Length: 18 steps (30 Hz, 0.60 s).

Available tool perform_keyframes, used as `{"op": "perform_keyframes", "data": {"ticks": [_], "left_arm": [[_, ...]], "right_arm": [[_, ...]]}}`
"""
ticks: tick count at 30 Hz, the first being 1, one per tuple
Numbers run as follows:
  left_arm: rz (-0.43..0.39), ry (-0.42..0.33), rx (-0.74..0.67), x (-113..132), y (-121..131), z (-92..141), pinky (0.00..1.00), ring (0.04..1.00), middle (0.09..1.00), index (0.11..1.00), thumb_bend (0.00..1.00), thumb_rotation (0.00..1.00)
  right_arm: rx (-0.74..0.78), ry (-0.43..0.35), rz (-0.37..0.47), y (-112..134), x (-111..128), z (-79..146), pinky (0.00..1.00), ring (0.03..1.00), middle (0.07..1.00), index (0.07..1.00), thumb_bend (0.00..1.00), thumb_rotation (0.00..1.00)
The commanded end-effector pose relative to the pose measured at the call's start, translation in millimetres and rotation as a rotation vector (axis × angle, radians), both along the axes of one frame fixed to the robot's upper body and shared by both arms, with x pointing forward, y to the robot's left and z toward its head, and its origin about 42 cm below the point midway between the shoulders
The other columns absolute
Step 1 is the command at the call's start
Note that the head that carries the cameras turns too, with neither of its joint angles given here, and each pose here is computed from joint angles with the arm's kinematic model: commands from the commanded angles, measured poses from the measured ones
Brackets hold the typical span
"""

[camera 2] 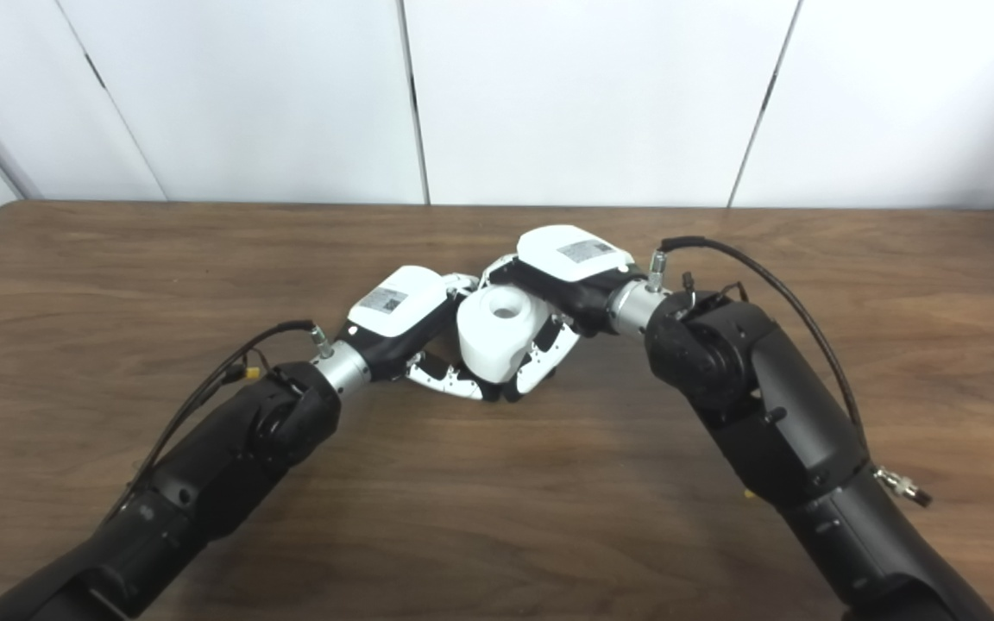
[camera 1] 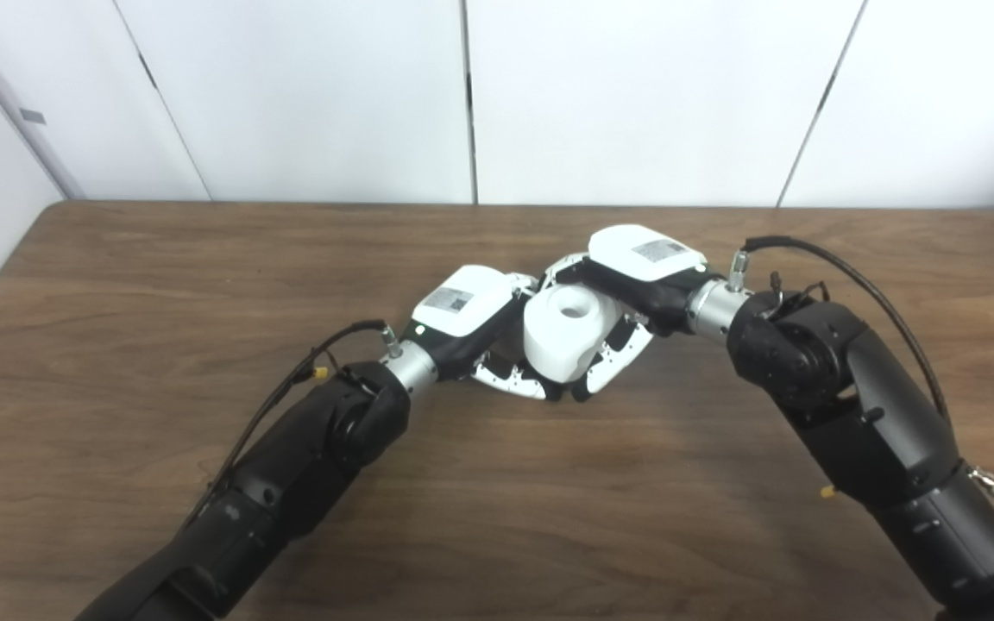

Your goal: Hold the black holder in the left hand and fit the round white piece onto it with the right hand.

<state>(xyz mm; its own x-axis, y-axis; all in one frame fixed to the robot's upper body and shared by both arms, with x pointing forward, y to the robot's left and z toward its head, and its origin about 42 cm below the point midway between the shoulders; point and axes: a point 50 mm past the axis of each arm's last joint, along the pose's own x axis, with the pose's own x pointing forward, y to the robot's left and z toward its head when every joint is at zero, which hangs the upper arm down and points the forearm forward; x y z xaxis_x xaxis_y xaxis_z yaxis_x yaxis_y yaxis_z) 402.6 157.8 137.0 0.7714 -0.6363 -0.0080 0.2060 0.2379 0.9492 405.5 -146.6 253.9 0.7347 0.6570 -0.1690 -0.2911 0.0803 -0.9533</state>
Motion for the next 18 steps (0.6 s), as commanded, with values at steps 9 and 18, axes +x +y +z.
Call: {"op": "perform_keyframes", "data": {"ticks": [9, 18], "left_arm": [[0.012, 0.169, 0.133, -19.3, 11.6, -43.0, 0.68, 0.85, 0.833, 0.479, 0.53, 0.07], [0.01, 0.169, 0.12, -18.9, 13.0, -44.4, 0.67, 0.848, 0.827, 0.479, 0.53, 0.07]], "right_arm": [[0.019, -0.061, 0.009, 2.0, 3.5, 20.5, 0.69, 0.807, 0.826, 1.0, 0.91, 0.3], [0.055, -0.083, 0.002, -0.5, 3.8, 24.7, 0.69, 0.799, 0.827, 1.0, 0.91, 0.25]]}}
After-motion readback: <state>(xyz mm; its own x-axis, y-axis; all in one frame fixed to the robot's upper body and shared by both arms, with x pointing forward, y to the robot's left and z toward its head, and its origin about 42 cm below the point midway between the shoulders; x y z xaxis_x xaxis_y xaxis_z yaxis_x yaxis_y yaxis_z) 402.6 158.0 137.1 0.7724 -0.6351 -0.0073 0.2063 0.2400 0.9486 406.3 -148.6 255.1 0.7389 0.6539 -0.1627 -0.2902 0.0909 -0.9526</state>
